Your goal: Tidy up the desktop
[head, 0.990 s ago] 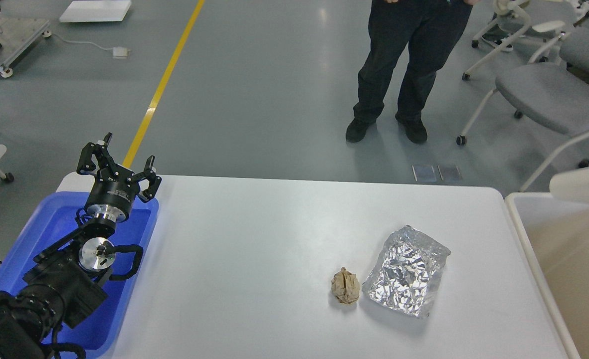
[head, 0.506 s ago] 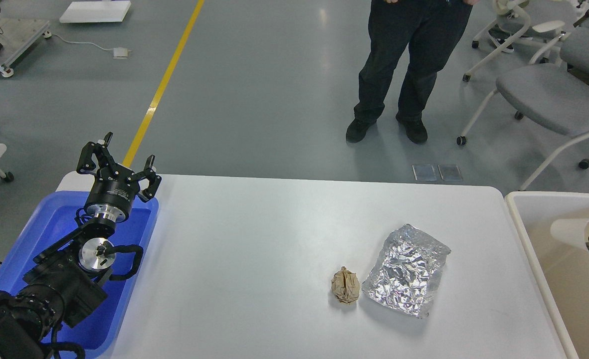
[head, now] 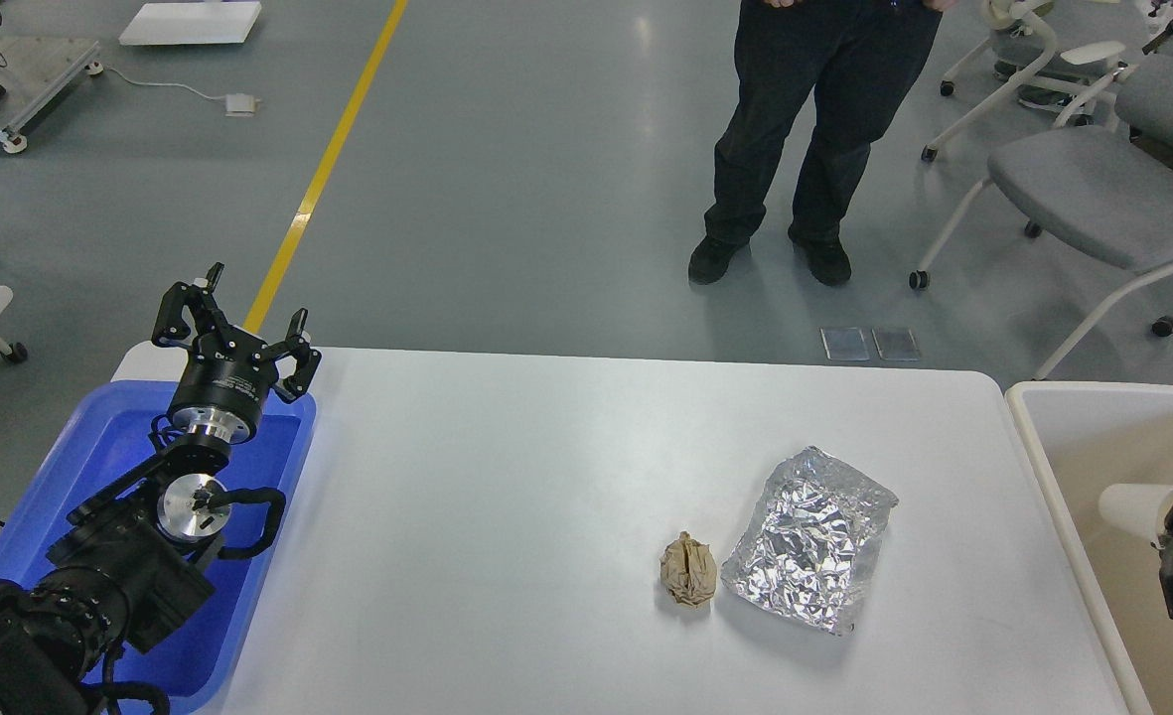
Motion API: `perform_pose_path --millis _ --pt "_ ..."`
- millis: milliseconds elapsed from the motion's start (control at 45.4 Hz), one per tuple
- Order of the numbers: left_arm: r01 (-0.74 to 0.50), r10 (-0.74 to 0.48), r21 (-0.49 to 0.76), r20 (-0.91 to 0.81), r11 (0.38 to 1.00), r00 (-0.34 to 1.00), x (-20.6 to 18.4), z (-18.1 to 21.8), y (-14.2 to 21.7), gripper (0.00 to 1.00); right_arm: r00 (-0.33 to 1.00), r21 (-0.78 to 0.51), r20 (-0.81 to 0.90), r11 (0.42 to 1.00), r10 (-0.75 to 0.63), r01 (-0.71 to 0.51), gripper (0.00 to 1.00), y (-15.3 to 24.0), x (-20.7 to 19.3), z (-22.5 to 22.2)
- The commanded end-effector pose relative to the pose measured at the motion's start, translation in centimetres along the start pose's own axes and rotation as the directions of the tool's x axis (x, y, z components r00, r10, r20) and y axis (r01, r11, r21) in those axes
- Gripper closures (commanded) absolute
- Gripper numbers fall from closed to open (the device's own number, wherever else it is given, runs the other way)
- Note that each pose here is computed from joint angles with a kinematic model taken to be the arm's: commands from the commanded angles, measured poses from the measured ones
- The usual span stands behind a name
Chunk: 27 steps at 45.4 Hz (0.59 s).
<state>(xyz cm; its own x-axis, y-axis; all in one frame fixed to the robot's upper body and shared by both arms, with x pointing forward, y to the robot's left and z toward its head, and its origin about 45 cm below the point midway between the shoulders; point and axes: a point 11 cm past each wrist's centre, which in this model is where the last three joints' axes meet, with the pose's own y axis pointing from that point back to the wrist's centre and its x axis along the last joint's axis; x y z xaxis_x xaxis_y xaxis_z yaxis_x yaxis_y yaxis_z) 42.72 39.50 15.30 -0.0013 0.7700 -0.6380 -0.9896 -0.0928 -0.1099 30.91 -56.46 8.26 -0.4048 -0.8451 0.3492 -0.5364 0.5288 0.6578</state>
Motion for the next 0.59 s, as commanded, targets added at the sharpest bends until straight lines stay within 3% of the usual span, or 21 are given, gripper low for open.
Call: perform_pose_path --millis 0,44,440,572 --pt "0.000 0.000 0.000 0.001 1.000 1.000 0.0 0.0 0.0 0.00 0.998 -0.014 0.065 1.000 0.022 -0.022 0.11 0.0 0.5 0.3" --pt "-0.001 0.001 -0.001 0.000 1.000 1.000 0.0 0.0 0.0 0.00 0.997 -0.012 0.079 1.000 0.024 -0.024 0.03 0.0 0.7 0.2" --pt "0.000 0.000 0.000 0.001 1.000 1.000 0.0 0.0 0.0 0.00 0.996 0.015 0.087 1.000 0.010 -0.012 0.00 0.1 0.9 -1.2" --pt "0.000 0.000 0.000 0.001 1.000 1.000 0.0 0.0 0.0 0.00 0.994 0.063 0.113 0.998 -0.003 -0.004 0.00 0.3 0.5 -3.9"
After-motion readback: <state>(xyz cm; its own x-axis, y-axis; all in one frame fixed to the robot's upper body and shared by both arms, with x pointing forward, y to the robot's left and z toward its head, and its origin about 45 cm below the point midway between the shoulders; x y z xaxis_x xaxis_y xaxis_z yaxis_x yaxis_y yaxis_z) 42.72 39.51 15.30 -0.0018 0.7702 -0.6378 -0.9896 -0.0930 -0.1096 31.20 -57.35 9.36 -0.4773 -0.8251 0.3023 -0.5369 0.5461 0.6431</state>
